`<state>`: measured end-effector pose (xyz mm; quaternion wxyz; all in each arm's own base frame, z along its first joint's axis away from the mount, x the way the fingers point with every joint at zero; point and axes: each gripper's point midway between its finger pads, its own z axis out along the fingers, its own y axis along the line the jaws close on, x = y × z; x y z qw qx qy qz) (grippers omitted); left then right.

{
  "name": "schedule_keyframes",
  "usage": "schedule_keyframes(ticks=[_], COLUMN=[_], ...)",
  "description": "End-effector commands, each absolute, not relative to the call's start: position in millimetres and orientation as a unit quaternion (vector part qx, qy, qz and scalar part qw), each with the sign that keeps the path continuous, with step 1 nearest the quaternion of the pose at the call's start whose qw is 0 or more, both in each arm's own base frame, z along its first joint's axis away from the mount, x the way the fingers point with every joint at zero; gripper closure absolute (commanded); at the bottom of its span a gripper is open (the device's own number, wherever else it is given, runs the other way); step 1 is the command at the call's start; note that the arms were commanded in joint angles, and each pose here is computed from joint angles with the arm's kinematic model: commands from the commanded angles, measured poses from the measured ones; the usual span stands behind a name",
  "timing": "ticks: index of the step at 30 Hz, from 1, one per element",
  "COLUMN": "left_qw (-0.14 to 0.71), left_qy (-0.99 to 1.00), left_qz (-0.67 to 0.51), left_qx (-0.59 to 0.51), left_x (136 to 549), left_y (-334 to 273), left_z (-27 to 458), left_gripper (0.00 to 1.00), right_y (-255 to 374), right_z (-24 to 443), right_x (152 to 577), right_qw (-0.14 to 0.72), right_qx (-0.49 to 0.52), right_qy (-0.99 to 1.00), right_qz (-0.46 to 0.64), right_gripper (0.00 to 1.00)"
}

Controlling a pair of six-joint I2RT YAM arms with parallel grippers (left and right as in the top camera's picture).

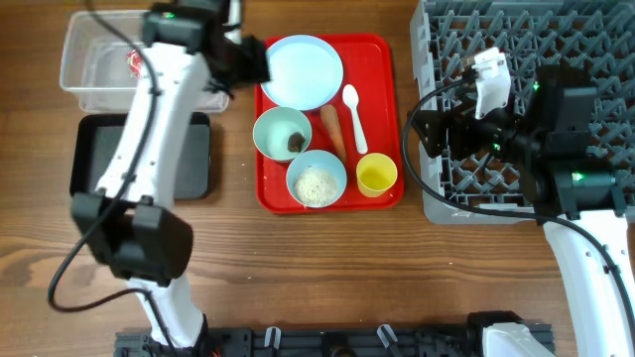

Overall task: Sort waste into correct bins and load items into the dishwasher rack
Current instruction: 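Move the red wrapper with left gripper and drop it into the clear bin, then reach left gripper down and grasp the rim of the green bowl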

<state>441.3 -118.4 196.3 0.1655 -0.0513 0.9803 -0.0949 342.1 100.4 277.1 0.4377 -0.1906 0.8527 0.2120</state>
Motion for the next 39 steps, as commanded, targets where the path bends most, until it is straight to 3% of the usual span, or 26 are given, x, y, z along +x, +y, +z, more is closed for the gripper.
schedule_keyframes(ticks=[1,9,17,24,29,32,39], left_qw=[0.126,0.113,0.069,0.074,0.095,0.119,0.139], left_qy=[0.986,0.987,0.996,0.996,0.994,0.991,0.989], left_qz=[-0.107,-0.112,-0.051,-0.044,-0.055,-0.066,-0.049], left_qx=[-0.005,0.035,0.024,0.010,0.011,0.011,0.007], left_x=[429,426,418,422,426,431,436], left_y=[-161,-228,-230,-229,-231,-233,-226], left_z=[169,104,32,27,48,68,76], left_gripper=[0.34,0.52,0.70,0.69,0.62,0.52,0.48], right_y=[102,102,102,102,102,102,102], right_z=[285,284,284,284,284,284,284], right_x=[347,347,347,347,347,348,348], right_qw=[0.446,0.442,0.442,0.442,0.442,0.443,0.443], right_qx=[-0.188,-0.180,-0.180,-0.180,-0.180,-0.180,-0.180], right_qy=[0.848,0.850,0.850,0.850,0.850,0.850,0.850], right_qz=[0.218,0.221,0.222,0.221,0.222,0.222,0.222], right_gripper=[0.00,0.00,0.00,0.00,0.00,0.00,0.00])
